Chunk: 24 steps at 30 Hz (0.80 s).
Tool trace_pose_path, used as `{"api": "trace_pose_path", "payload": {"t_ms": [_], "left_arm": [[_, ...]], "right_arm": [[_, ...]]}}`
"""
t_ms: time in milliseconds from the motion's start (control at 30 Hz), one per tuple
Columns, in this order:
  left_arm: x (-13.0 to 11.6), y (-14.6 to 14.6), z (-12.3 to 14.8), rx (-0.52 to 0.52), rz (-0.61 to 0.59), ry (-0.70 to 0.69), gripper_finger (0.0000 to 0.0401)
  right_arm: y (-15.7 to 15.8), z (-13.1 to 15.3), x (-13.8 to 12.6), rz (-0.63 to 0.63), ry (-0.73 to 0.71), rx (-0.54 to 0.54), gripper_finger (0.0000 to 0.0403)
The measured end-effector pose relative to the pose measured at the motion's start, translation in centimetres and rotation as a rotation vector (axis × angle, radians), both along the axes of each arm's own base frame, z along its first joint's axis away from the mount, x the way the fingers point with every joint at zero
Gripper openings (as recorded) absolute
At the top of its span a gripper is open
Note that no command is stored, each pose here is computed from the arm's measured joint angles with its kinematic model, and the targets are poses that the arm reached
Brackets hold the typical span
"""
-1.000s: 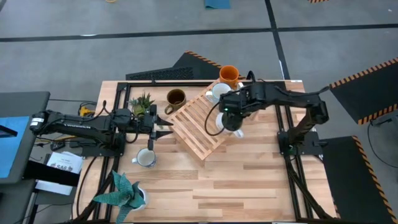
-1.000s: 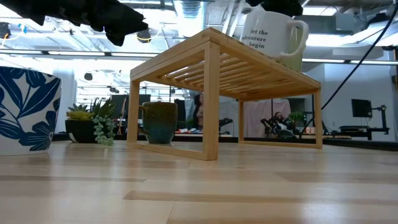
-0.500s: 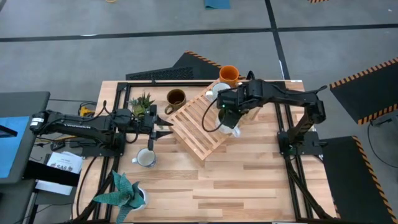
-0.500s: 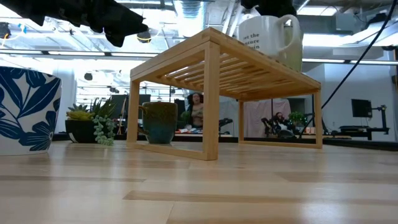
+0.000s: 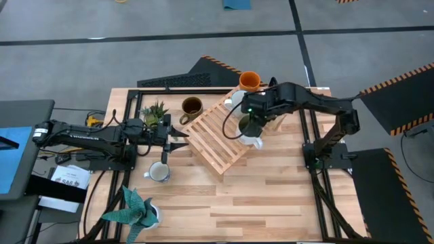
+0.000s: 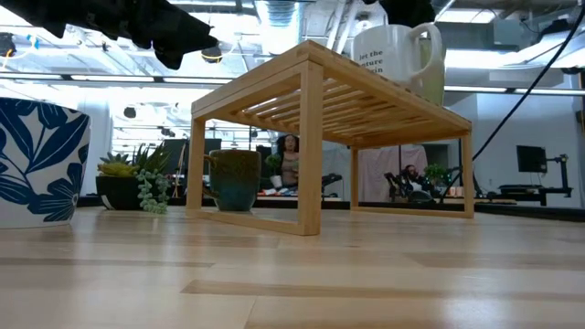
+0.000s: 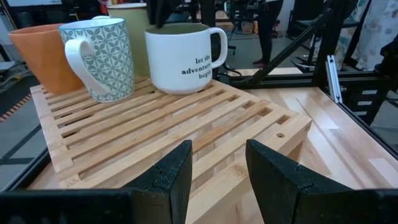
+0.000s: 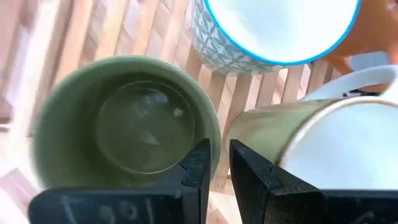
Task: Place coffee mugs
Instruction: Put the white mug on the shelf, then adjust the mugs on the shelf
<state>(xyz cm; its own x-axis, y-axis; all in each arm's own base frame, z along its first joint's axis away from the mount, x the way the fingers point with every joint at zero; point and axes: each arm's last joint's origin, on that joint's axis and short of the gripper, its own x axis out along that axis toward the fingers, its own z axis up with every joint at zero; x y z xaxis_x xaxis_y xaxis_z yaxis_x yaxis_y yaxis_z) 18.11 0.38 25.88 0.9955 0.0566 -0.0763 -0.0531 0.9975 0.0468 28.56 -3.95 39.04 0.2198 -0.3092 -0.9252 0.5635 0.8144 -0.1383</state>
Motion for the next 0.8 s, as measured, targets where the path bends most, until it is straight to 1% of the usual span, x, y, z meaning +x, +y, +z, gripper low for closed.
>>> {"api": "trace_pose_path", "payload": {"t_ms": [133,200,267,333,367,500,633,700,800], "left_arm": [[0.0,0.0,0.0,0.001,0.009,0.0,0.0137],[0.0,0.1,0.0,0.002,0.019,0.001,0.0137],[0.0,0.1,0.0,0.002,0.023,0.001,0.0137],[0.0,0.1,0.0,0.002,0.023,0.001,0.0137],[0.0,0.1,0.0,0.002,0.023,0.001,0.0137],[0.0,0.1,0.0,0.001,0.023,0.001,0.0137],[0.0,0.1,0.0,0.002,0.023,0.001,0.0137],[0.0,0.1,0.0,0.001,0.023,0.001,0.0137],[0.0,0.1,0.0,0.001,0.024,0.001,0.0137]], "right_arm": [[0.0,1.4,-0.2,0.019,-0.063,-0.019,0.0084],[-0.1,1.8,0.0,0.029,-0.088,-0.041,0.0075],[-0.1,2.1,0.2,0.042,-0.119,-0.056,0.0054],[-0.1,2.1,0.4,0.055,-0.127,-0.062,0.0025],[-0.1,2.0,0.5,0.065,-0.126,-0.066,0.0017],[-0.2,1.5,1.1,0.07,-0.113,-0.075,0.002],[-0.6,0.9,1.9,0.063,-0.085,-0.112,0.0017],[-1.0,0.4,2.1,0.061,-0.051,-0.116,0.0017],[-1.1,0.1,2.6,0.067,-0.044,-0.122,0.0017]]}}
